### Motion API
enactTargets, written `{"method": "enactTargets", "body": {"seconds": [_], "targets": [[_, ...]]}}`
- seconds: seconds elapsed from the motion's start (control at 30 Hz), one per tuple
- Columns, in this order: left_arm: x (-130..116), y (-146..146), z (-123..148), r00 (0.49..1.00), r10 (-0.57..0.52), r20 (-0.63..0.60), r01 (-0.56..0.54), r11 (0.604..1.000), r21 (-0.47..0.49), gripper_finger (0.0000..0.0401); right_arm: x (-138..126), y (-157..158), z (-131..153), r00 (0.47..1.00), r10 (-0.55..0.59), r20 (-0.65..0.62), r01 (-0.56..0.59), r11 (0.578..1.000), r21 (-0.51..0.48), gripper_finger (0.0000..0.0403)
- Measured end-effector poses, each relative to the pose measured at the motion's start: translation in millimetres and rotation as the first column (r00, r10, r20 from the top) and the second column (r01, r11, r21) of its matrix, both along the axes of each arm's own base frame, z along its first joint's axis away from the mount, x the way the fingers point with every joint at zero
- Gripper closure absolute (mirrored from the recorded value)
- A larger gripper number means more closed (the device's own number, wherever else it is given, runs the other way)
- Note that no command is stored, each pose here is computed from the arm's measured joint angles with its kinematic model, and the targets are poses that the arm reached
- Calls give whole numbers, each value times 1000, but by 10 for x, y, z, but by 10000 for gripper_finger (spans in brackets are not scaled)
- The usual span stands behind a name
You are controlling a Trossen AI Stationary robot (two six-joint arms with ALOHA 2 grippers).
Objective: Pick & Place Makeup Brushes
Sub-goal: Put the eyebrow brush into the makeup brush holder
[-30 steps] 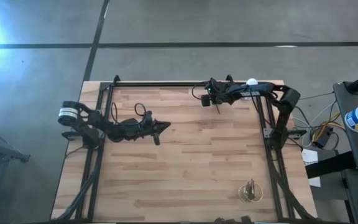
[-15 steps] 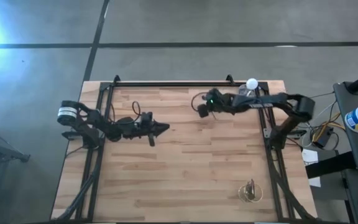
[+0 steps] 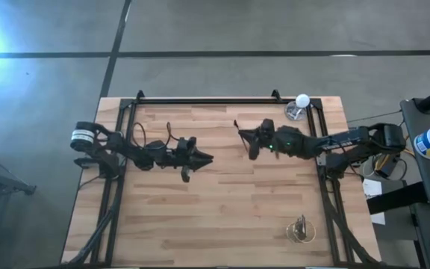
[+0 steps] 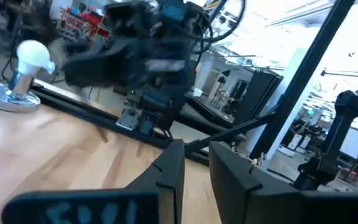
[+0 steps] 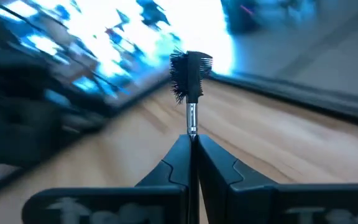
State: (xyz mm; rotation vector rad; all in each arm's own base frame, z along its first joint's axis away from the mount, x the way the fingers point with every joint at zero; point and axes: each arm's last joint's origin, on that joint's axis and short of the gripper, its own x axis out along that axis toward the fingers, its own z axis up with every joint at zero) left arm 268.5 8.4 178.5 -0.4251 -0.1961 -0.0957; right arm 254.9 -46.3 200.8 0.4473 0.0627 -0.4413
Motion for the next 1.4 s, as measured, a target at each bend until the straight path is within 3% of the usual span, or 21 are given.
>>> {"method": "enactTargets", "body": {"seconds": [0.17, 0.47, 0.87, 1.4], "targets": [[207, 14, 95, 1000, 23, -17, -23, 1000, -16, 333, -43, 113, 85, 980, 121, 160, -117, 993, -32, 390], [503, 13, 323, 998, 45, -39, -45, 999, 11, 312, 66, 307, 319, 928, 246, 279, -214, 967, -141, 390], [620, -4, 532, 999, 42, 25, -43, 999, 31, 311, 172, 402, 590, 889, 318, 330, -255, 942, -220, 390], [758, -6, 766, 998, 29, 64, -35, 995, 98, 311, 205, 430, 699, 870, 346, 351, -266, 929, -256, 390]]}}
